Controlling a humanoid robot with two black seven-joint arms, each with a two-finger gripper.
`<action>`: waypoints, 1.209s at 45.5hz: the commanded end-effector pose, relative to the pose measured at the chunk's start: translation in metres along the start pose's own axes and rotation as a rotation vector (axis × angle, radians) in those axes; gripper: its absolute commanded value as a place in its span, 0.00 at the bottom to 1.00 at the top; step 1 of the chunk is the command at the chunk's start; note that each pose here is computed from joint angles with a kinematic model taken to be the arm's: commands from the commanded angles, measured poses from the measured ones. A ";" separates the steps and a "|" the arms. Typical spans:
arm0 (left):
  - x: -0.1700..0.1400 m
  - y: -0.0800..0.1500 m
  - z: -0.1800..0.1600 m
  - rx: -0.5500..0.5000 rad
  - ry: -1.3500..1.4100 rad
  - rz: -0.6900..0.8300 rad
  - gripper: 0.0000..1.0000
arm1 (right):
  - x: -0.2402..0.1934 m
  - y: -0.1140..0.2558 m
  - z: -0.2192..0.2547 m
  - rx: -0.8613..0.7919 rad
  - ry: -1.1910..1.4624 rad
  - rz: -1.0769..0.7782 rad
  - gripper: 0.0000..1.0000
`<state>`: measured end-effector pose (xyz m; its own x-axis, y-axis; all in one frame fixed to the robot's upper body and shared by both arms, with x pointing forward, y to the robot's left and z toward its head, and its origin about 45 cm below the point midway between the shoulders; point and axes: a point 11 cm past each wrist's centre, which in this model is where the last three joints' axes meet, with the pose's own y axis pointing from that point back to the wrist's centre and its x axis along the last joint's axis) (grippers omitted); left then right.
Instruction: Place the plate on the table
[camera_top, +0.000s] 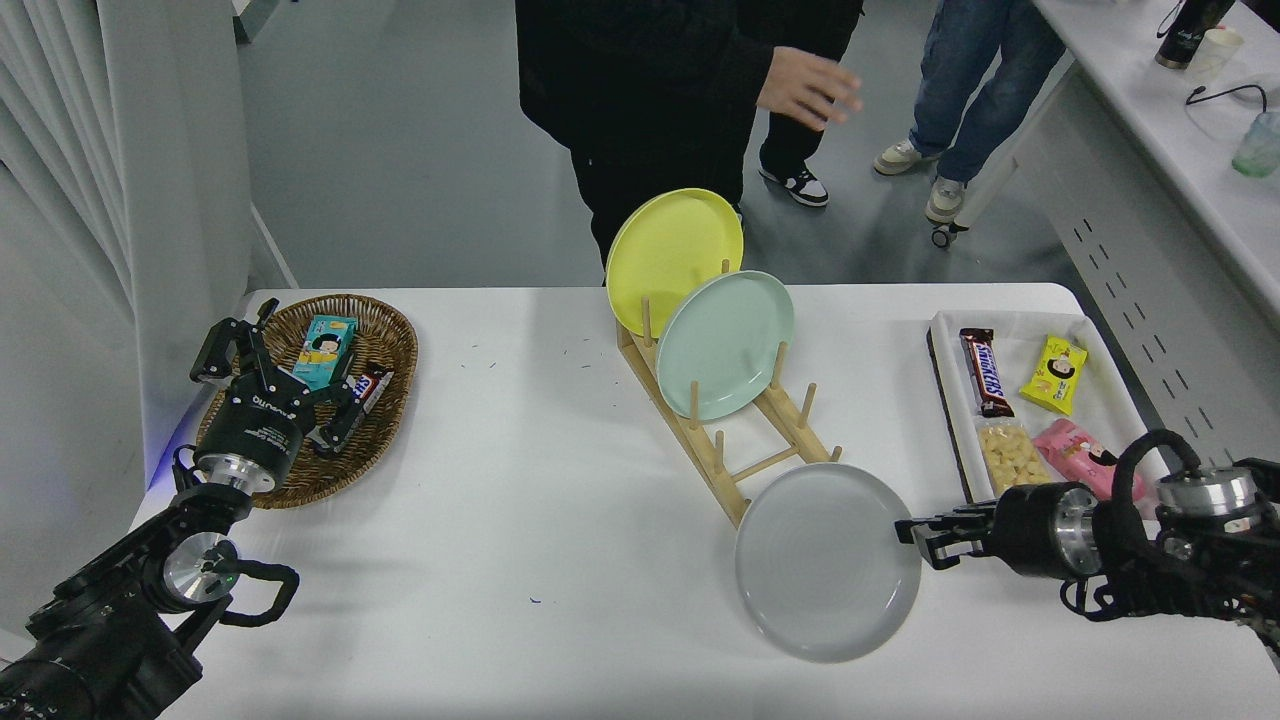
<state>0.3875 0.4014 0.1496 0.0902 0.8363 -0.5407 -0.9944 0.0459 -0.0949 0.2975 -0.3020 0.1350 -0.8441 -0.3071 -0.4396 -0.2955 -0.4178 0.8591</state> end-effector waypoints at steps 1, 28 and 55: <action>0.000 0.000 0.000 0.000 0.000 0.000 0.98 | 0.010 -0.009 0.010 -0.026 -0.008 0.019 0.00; 0.000 0.000 0.000 0.000 0.000 0.000 0.98 | 0.043 -0.016 0.007 -0.024 -0.033 0.077 0.00; 0.000 0.000 0.000 0.000 0.000 0.000 0.98 | 0.031 -0.012 -0.001 -0.004 -0.033 0.037 0.00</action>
<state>0.3875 0.4015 0.1496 0.0901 0.8364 -0.5406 -0.9944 0.0458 -0.0949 0.2689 -0.3075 0.1088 -0.8742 -0.3022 -0.3800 -0.2415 -0.4082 0.8804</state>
